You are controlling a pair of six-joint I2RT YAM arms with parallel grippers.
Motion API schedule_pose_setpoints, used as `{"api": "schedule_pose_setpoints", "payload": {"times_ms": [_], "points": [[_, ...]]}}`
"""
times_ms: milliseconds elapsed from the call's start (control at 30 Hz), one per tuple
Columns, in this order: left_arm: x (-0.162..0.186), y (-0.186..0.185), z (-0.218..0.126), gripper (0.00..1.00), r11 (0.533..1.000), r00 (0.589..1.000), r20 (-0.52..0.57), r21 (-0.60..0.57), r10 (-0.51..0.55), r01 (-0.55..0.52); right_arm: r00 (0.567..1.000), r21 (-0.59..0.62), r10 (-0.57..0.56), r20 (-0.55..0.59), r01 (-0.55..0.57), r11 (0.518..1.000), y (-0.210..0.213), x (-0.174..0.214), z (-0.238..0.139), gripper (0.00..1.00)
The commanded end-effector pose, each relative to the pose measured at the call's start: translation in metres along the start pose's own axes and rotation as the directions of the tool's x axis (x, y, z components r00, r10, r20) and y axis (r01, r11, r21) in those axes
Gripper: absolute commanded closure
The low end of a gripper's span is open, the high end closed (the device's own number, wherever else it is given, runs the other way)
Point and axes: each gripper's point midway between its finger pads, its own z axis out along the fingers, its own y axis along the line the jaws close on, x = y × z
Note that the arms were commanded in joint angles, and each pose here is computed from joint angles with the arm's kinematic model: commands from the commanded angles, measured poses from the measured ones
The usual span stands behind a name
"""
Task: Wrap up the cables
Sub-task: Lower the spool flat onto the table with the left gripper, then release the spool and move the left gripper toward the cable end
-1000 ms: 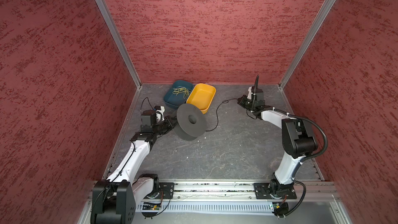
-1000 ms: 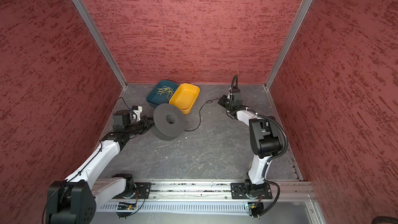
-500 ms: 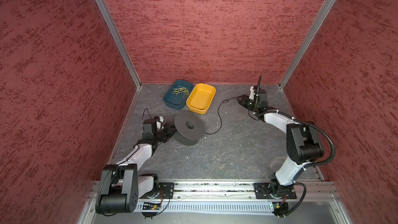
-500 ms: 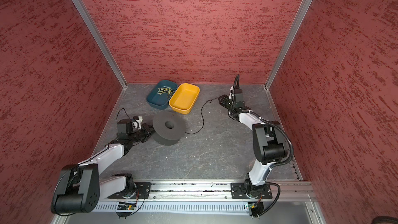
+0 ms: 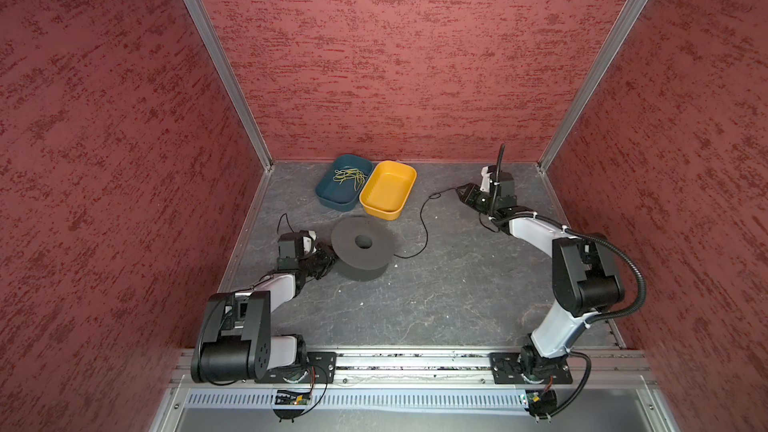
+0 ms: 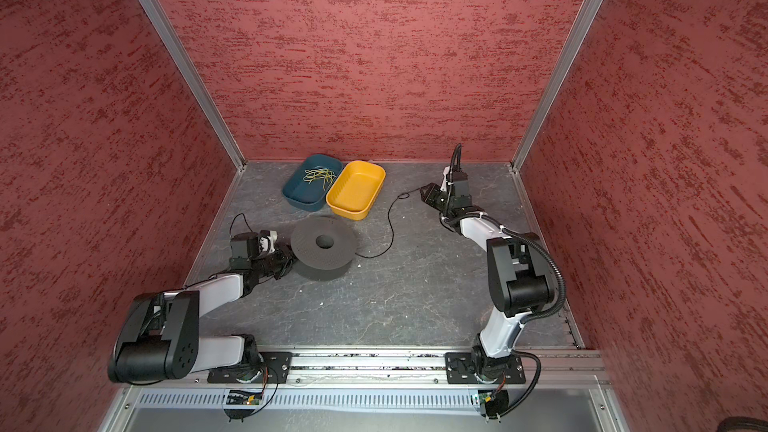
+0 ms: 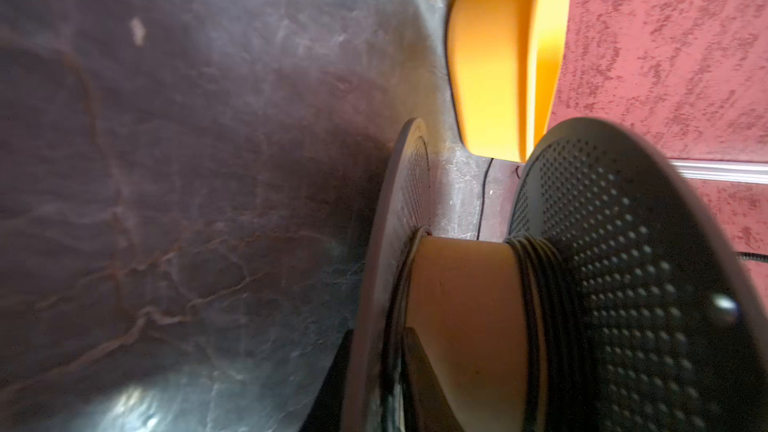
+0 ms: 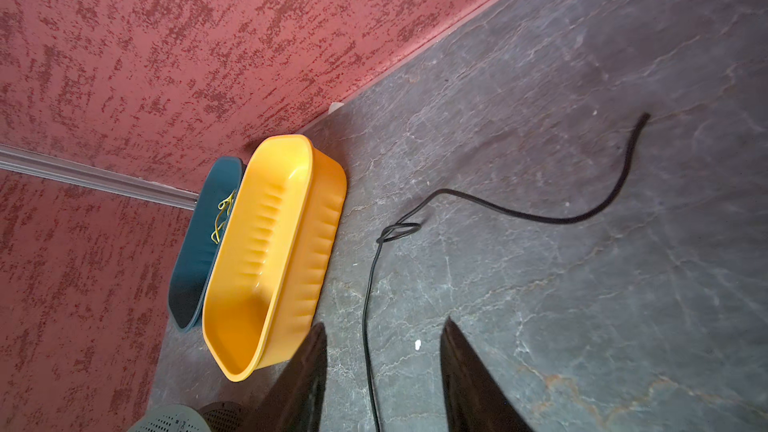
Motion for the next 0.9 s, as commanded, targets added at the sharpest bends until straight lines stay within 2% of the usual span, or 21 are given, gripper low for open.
{"api": "schedule_pose_setpoints", "payload": {"times_ms": [0,267,567,667,867], "points": [[-0.008,-0.001,0.002,0.79,0.999,0.999,-0.003,-0.024,0.035,-0.035,1.000,-0.028,-0.011,0.013,0.011,1.000,0.003,-0.004,0.002,0.54],[-0.007,0.022,0.009,0.78,0.991,0.999,-0.044,-0.132,0.022,-0.028,1.000,-0.026,-0.018,0.012,0.018,0.999,0.002,-0.001,0.001,0.55],[-0.005,0.040,0.021,0.70,0.979,0.994,-0.108,-0.203,-0.001,-0.021,1.000,-0.038,-0.012,0.000,0.012,0.999,0.001,0.001,0.006,0.55],[-0.005,0.046,0.017,0.65,0.969,0.994,-0.109,-0.246,0.004,-0.031,1.000,-0.037,-0.012,-0.007,0.012,0.999,0.001,0.002,0.008,0.55],[-0.007,0.053,0.002,0.44,0.932,0.992,-0.124,-0.356,0.031,-0.074,1.000,-0.040,-0.015,-0.010,0.015,0.999,0.000,0.002,0.010,0.55]]}}
